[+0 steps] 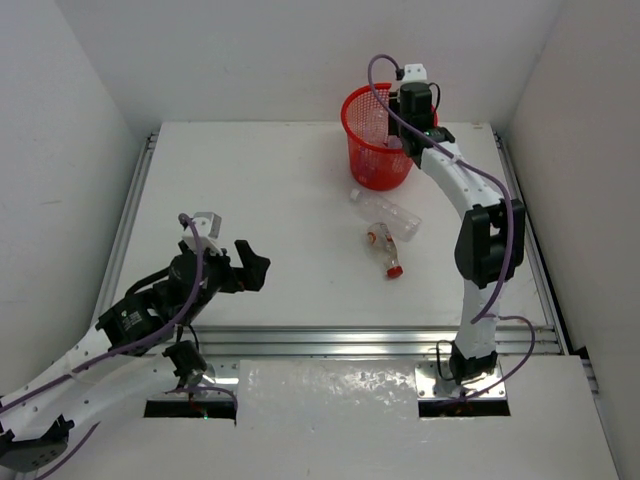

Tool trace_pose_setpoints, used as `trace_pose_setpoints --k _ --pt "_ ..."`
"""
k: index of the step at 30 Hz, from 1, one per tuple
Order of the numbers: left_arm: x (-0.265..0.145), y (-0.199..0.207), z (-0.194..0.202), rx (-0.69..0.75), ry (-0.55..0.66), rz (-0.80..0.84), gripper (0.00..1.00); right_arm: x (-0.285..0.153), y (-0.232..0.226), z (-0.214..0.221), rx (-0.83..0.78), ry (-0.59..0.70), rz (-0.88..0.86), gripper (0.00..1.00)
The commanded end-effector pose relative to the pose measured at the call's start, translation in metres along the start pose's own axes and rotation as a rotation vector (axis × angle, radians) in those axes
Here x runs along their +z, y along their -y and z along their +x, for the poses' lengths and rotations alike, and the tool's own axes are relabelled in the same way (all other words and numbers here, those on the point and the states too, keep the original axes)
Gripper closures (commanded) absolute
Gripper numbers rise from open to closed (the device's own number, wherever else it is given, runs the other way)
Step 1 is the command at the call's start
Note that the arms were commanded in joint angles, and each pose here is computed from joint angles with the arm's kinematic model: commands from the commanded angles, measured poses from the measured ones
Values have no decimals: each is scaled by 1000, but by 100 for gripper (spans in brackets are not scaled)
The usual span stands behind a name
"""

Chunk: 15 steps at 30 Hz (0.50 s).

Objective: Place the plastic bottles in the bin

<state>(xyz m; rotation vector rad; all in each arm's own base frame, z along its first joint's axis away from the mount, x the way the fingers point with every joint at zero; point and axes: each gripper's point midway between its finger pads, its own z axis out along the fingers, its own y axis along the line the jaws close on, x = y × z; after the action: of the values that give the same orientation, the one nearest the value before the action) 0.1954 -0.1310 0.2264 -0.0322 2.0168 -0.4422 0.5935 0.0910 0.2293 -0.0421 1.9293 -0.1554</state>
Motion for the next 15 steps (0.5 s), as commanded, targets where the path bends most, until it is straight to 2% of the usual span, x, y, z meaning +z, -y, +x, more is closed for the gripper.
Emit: trace_pose_setpoints --k 1,2,3,4,8,14,15 --pt "0 6 -12 -9 40 26 0 -8 2 -10 47 32 4 68" --pt "0 6 -12 -10 40 24 0 -9 1 -1 50 16 1 50" --pt "-1 6 -12 -9 40 24 0 -13 2 -4 64 26 1 6" --pt "-1 6 -11 -11 40 24 0 -15 4 -4 69 21 4 1" --pt "-2 6 -13 -15 47 27 0 -32 5 -27 80 43 -18 1" --pt "-1 5 -12 -14 45 21 0 -83 21 -105 107 156 -35 1" --pt "-2 4 -13 -18 48 19 0 -90 24 -105 104 147 -33 1"
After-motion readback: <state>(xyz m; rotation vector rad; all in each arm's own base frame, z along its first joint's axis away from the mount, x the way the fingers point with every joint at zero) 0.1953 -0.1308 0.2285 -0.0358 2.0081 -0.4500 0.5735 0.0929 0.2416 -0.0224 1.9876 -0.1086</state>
